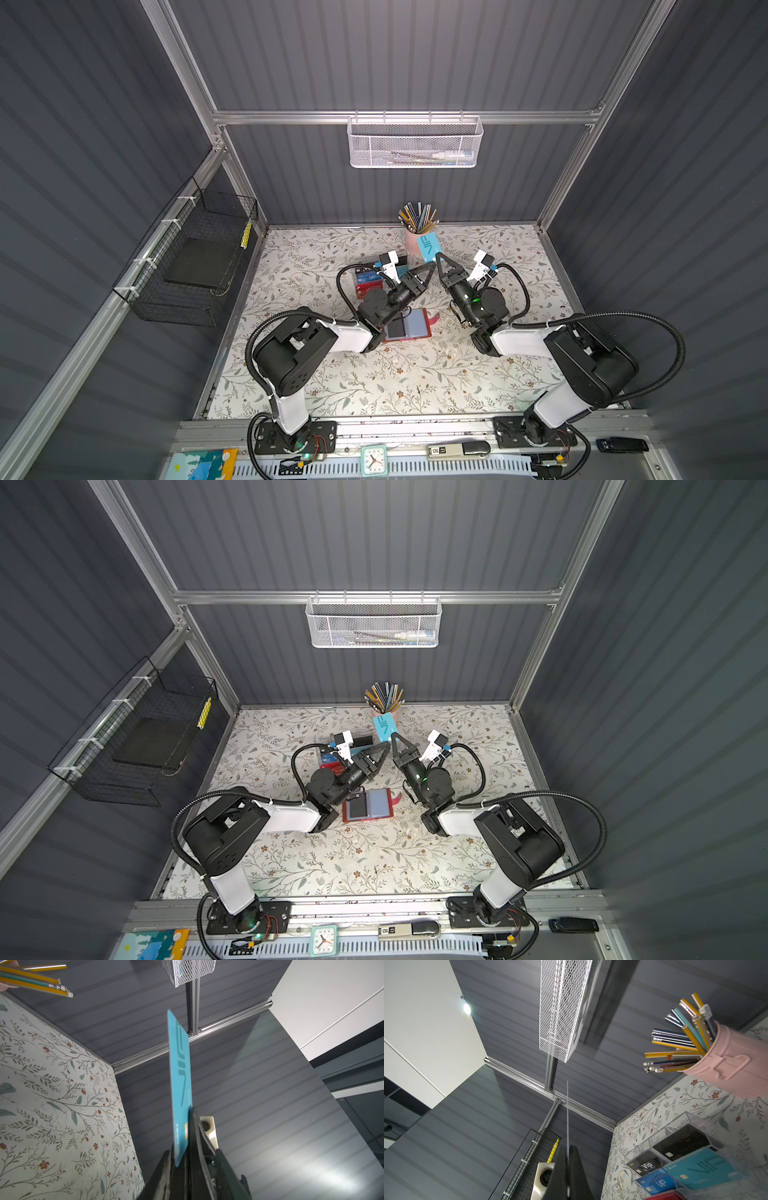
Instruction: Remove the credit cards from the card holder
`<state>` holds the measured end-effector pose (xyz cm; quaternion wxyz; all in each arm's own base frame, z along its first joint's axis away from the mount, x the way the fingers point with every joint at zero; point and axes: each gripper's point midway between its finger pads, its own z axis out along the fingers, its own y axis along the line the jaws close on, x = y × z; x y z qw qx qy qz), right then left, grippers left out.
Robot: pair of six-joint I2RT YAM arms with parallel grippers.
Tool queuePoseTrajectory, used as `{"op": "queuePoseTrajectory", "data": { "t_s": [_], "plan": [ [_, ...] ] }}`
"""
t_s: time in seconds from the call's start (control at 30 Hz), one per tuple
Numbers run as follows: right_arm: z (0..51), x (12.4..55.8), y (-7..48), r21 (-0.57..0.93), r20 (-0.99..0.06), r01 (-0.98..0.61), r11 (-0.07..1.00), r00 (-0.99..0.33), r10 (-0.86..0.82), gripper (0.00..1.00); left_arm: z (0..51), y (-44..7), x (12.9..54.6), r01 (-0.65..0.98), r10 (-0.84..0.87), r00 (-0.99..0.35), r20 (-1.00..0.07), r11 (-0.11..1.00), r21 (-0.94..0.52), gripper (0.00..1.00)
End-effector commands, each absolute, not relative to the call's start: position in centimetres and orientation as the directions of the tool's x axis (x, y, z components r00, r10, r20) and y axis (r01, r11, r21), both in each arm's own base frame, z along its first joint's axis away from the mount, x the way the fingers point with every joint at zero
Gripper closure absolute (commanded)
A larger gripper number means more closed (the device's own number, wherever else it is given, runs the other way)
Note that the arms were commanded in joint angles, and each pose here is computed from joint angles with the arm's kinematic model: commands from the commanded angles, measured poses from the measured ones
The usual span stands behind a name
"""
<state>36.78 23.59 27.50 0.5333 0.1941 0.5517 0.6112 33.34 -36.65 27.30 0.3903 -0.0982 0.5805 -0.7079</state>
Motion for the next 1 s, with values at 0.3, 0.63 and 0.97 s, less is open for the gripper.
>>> {"op": "queuePoseTrajectory", "data": {
  "t_s": [0.3,0.63,0.97],
  "plan": [
    [27.7,36.6,23.5,0.876,-0.347,-0.451,0.171,-0.343,0.873,1.00,29.9,-36.2,33.6,0.506,-0.715,-0.612,-0.337,-0.027,-0.862,0.71],
    [27.6,36.7,23.6,0.877,-0.349,-0.449,0.172,-0.347,0.871,1.00,31.0,-36.7,33.4,0.528,-0.713,-0.604,-0.356,-0.023,-0.849,0.92],
    [27.4,36.7,24.7,0.872,-0.364,-0.461,0.165,-0.384,0.849,0.87,30.9,-36.9,33.3,0.532,-0.698,-0.603,-0.387,0.009,-0.847,1.00]
  ]
}}
